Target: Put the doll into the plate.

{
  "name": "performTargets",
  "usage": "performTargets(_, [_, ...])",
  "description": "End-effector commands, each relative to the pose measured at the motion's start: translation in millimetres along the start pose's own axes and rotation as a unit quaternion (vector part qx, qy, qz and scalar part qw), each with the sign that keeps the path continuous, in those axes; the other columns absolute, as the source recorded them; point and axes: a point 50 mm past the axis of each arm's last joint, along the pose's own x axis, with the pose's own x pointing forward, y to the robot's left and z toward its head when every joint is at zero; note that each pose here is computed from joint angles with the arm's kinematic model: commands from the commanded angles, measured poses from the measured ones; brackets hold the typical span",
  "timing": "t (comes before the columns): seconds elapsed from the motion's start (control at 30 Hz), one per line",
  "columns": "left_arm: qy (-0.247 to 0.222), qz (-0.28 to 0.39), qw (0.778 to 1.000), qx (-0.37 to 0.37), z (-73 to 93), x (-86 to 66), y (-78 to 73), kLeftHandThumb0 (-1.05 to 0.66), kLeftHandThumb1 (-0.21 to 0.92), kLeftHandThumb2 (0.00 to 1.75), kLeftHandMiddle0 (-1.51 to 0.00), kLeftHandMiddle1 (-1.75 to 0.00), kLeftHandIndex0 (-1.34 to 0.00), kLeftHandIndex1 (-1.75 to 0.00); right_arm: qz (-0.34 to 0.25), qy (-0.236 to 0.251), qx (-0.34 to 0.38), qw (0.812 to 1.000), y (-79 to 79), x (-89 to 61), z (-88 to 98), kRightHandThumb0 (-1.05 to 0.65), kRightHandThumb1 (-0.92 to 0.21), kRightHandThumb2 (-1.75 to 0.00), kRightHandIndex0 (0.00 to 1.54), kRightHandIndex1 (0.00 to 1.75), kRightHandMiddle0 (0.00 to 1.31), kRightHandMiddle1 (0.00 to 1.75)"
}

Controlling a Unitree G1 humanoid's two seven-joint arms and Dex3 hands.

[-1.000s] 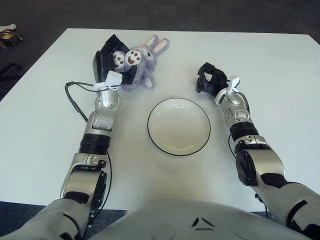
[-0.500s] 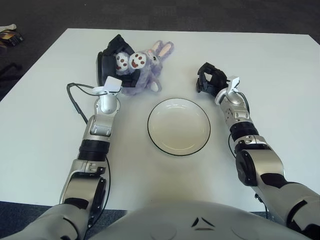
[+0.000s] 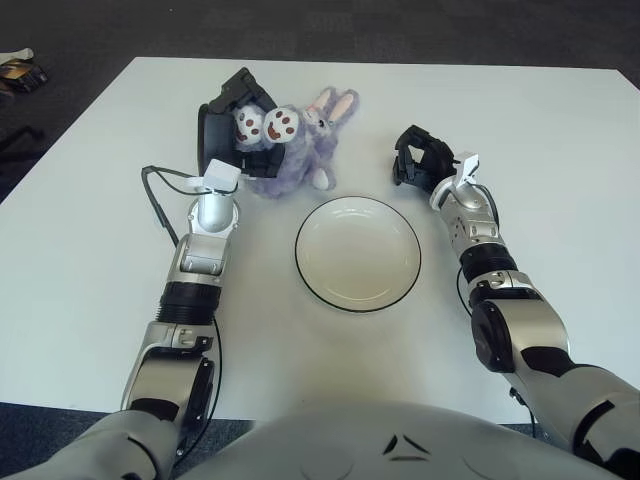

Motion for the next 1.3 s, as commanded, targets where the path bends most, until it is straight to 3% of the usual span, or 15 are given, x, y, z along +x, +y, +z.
performTargets(0.0, [-0.01, 0.001, 1.0, -0.006, -0.2, -1.1, 1.5, 0.56, 0.1, 1.58, -0.79, -1.75, -1.05, -1.75, -0.011, 0.024, 0.011, 1.0, -2.5, -5.1, -12.3, -0.44, -0.46, -1.14, 1.02, 1.75, 0.5, 1.75])
performTargets(0.37, [-0.023, -0.023, 0.999, 0.002, -3.2, -1.2, -0.1, 0.57, 0.08, 1.61, -0.81, -1.75, -1.06, -1.75, -0.016, 0.024, 0.017, 0.999, -2.9, -3.2, -9.7, -0.44, -0.44, -1.17, 1.04, 1.75, 0.52, 1.75])
performTargets(0.6, [-0.022, -0.017, 1.0, -0.002, -5.6, 0.1, -0.4, 0.57, 0.08, 1.6, -0.81, -1.75, -1.07, -1.75, -0.009, 0.002, -0.001, 1.0, 2.0, 2.9, 4.6, -0.44, -0.46, -1.14, 0.99, 1.75, 0.5, 1.75])
performTargets(0.8, [-0.014, -0.021, 0.999, -0.03, -8.0, 0.2, -1.4, 0.57, 0.08, 1.6, -0.81, -1.75, -1.07, -1.75, 0.011, -0.065, -0.061, 0.996, 8.7, 13.0, 49.2, -0.42, -0.53, -1.05, 0.88, 1.72, 0.45, 1.75])
performTargets(0.9, [-0.014, -0.019, 0.999, -0.044, -8.8, -0.2, -2.0, 0.57, 0.09, 1.6, -0.8, -1.75, -1.07, -1.75, 0.025, -0.097, -0.092, 0.991, 12.3, 11.3, 68.6, -0.41, -0.57, -0.99, 0.69, 1.67, 0.41, 1.75])
performTargets(1.0, [-0.015, -0.019, 0.998, -0.049, -9.6, -0.4, -2.5, 0.57, 0.09, 1.59, -0.8, -1.75, -1.06, -1.75, 0.042, -0.121, -0.135, 0.982, 15.7, 7.6, 81.4, -0.4, -0.6, -0.96, 0.61, 1.64, 0.4, 1.75])
performTargets(1.07, [-0.017, -0.018, 0.998, -0.05, -10.0, -0.6, -3.0, 0.56, 0.1, 1.58, -0.79, -1.75, -1.05, -1.75, 0.055, -0.134, -0.171, 0.975, 17.5, 5.6, 85.5, -0.17, -0.52, -1.02, 0.59, 1.55, 0.38, 1.75])
performTargets(1.13, [-0.02, -0.016, 0.998, -0.049, -10.3, -0.6, -3.4, 0.56, 0.1, 1.58, -0.79, -1.75, -1.04, -1.75, 0.071, -0.154, -0.222, 0.96, 20.8, 3.5, 91.7, -0.09, -0.53, -0.99, 0.56, 1.51, 0.36, 1.75])
performTargets(1.2, [-0.023, -0.013, 0.999, -0.043, -10.4, -0.5, -3.8, 0.56, 0.1, 1.58, -0.79, -1.75, -1.04, -1.75, 0.089, -0.18, -0.278, 0.939, 26.3, 0.9, 99.8, -0.04, -0.69, -0.78, 0.42, 1.5, 0.28, 1.75])
performTargets(1.27, [-0.025, -0.011, 0.999, -0.039, -10.4, -0.4, -4.1, 0.56, 0.1, 1.58, -0.79, -1.75, -1.04, -1.75, 0.1, -0.198, -0.311, 0.924, 30.5, -0.9, 104.3, -0.19, -0.8, -0.64, 0.32, 1.38, 0.25, 1.73])
